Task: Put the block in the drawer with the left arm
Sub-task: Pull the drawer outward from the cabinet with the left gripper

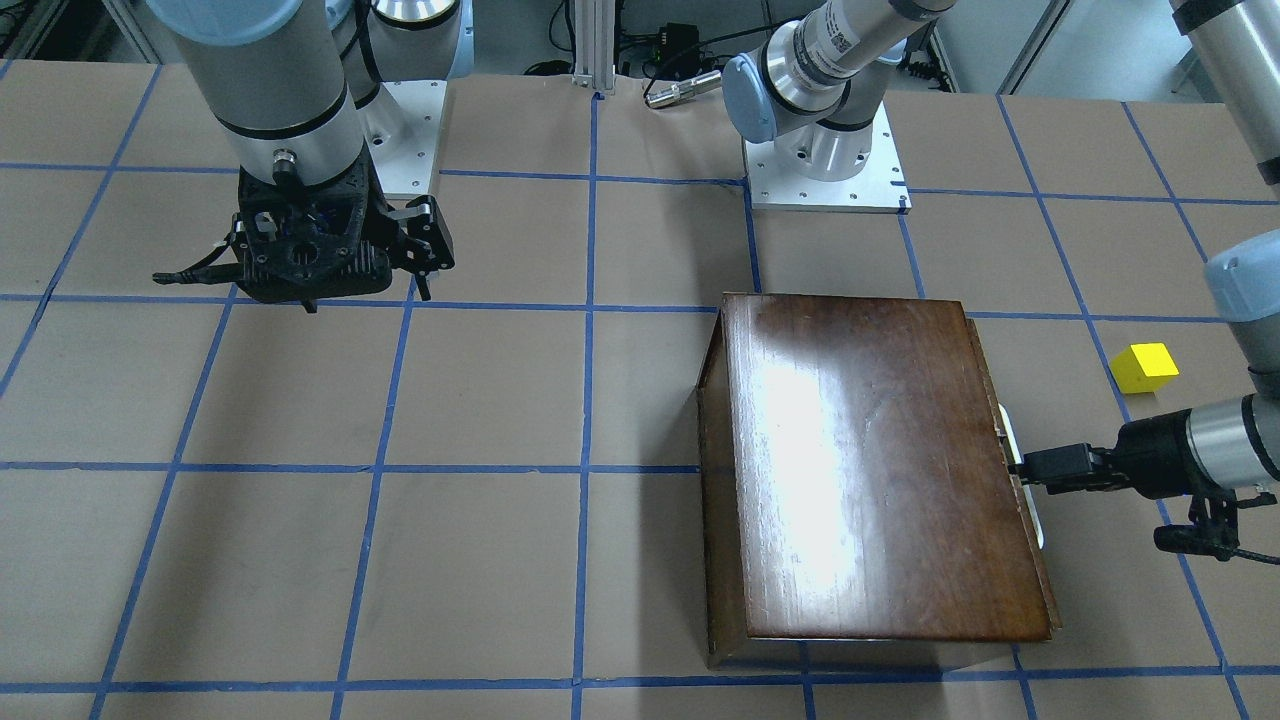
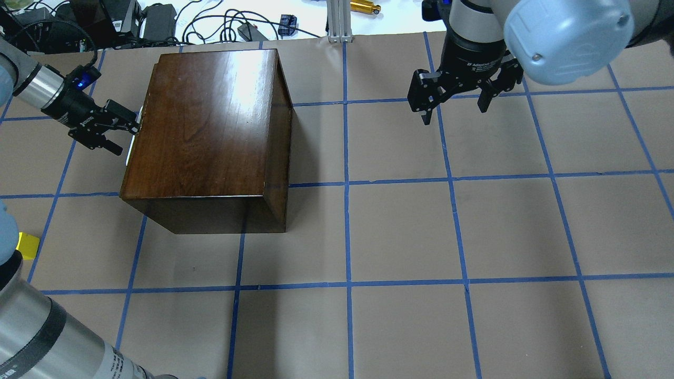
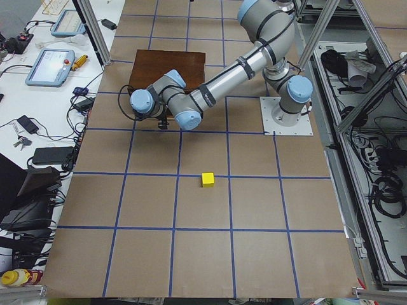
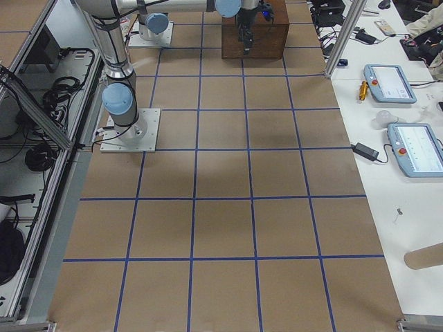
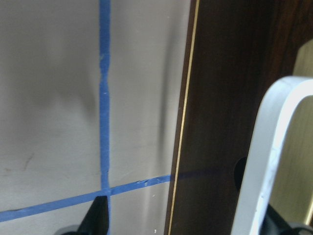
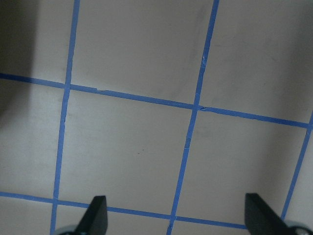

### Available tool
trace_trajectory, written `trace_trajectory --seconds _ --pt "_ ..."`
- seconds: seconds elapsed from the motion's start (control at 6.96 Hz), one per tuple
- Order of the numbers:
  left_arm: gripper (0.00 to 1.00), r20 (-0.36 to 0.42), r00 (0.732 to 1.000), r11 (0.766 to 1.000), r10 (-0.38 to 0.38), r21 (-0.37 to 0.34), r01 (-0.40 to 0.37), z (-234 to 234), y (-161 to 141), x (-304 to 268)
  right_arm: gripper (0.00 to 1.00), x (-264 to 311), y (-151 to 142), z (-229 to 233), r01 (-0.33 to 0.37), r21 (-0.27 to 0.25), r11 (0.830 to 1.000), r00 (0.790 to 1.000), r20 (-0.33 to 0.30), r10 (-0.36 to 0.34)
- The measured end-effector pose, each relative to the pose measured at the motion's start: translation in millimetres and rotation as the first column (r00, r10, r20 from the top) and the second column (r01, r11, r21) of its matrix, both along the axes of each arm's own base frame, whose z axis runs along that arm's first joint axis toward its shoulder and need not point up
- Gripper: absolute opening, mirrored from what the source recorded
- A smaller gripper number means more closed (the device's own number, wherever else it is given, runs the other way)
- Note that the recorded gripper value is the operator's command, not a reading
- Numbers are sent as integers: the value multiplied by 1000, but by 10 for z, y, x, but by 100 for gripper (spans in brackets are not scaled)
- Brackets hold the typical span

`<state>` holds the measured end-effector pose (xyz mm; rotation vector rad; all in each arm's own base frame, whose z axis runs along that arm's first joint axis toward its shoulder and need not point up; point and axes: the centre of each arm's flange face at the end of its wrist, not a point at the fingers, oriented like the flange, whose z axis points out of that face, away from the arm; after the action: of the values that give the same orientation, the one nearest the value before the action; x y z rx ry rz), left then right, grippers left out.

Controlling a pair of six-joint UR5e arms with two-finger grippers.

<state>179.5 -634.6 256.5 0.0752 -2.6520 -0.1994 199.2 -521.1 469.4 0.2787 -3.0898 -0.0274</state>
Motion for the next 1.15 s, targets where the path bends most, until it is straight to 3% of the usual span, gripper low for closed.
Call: trace_trajectory --seconds 1.15 --pt "100 0 1000 999 23 -43 -23 1 232 704 100 1 0 0 0 0 1000 1000 1 0"
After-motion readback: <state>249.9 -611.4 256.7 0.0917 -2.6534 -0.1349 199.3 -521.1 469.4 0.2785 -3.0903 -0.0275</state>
